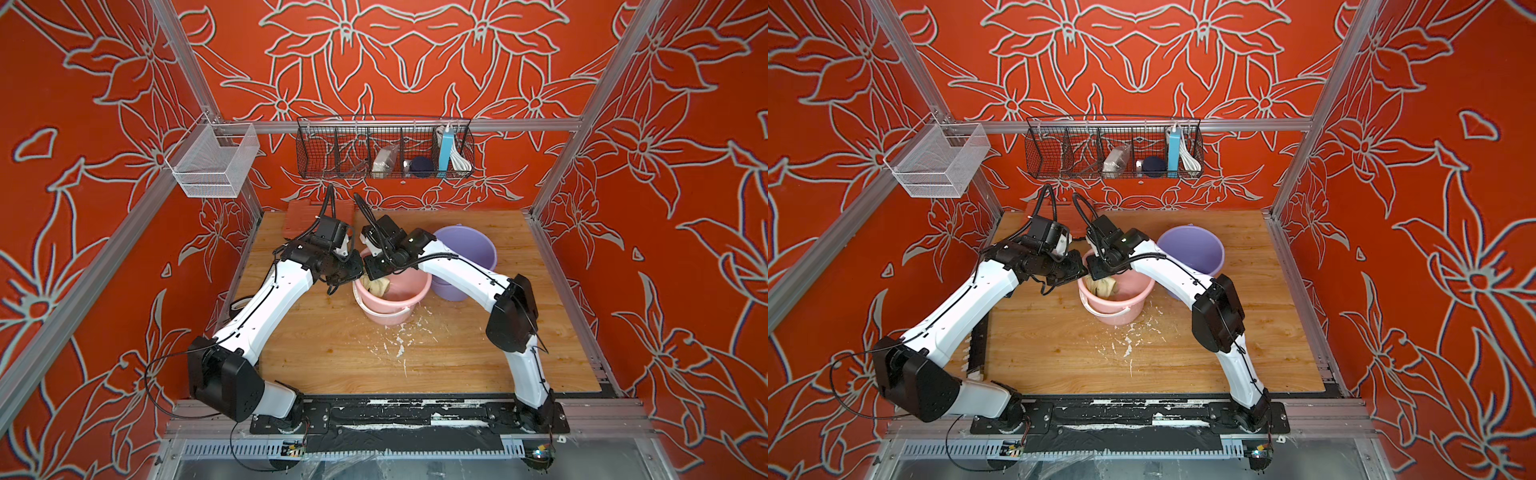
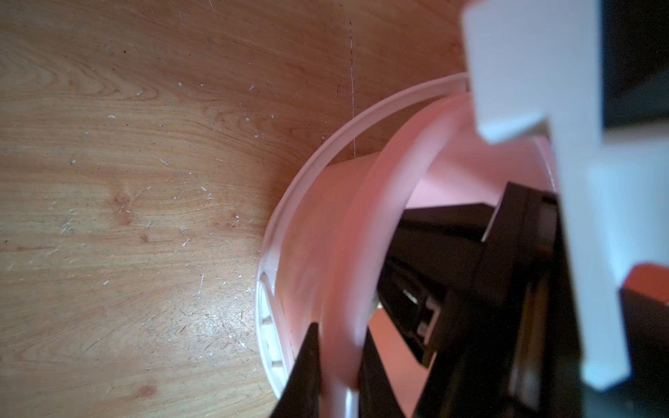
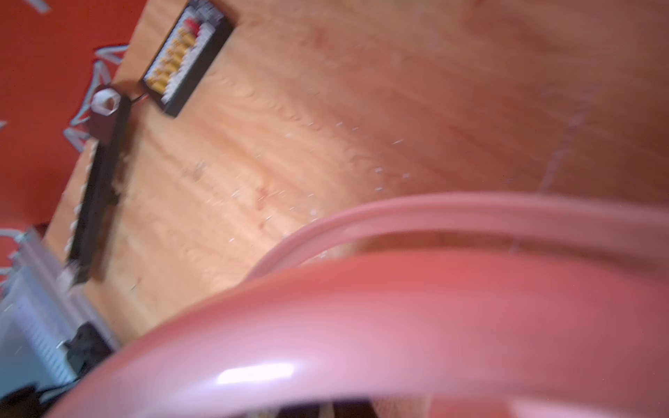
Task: Wipe the inside of the bucket with a cloth
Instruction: Wipe the dirt from the inside of the bucket.
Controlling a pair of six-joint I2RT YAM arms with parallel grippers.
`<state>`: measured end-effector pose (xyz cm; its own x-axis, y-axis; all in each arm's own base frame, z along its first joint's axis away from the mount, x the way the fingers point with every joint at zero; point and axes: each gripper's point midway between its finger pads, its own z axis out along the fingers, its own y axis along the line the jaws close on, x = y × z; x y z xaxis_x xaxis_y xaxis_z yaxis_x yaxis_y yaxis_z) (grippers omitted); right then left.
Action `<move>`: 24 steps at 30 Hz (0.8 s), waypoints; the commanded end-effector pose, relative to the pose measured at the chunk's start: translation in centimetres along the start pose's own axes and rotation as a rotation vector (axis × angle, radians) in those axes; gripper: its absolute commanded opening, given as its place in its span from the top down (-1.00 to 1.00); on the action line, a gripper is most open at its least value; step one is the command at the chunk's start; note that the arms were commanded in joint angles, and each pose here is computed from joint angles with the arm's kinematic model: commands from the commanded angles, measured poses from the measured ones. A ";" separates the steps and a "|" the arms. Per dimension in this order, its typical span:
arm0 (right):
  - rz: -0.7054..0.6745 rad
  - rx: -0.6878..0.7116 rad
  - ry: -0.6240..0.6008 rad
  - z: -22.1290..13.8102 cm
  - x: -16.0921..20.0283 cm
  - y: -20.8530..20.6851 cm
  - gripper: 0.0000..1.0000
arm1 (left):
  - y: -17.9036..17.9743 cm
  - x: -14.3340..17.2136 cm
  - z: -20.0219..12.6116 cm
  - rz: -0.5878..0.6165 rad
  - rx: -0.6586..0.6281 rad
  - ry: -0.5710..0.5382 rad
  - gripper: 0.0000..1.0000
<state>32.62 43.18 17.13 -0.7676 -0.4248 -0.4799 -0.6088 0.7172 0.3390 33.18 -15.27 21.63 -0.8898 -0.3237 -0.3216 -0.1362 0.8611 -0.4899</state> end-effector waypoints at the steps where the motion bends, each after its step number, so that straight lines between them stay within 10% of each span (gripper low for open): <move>1: -0.069 -0.157 0.019 -0.6 1.4 2.8 1.00 | -0.9 -1.4 -0.5 -0.007 0.050 -0.035 1.00; 8: -0.165 -0.269 0.066 -2.6 4.2 4.3 1.00 | -0.3 -2.5 -1.0 -0.040 0.060 -0.058 1.00; 24: 0.048 0.484 -0.235 -4.5 -3.1 -8.6 1.00 | 0.2 -0.2 -1.2 -0.039 0.077 0.005 1.00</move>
<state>36.43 38.33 18.39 -0.7112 -0.3691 -0.5983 -0.5220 0.8474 0.0977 33.29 -14.28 21.10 -0.8912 -0.3586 -0.2778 -0.1724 0.8342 -0.5239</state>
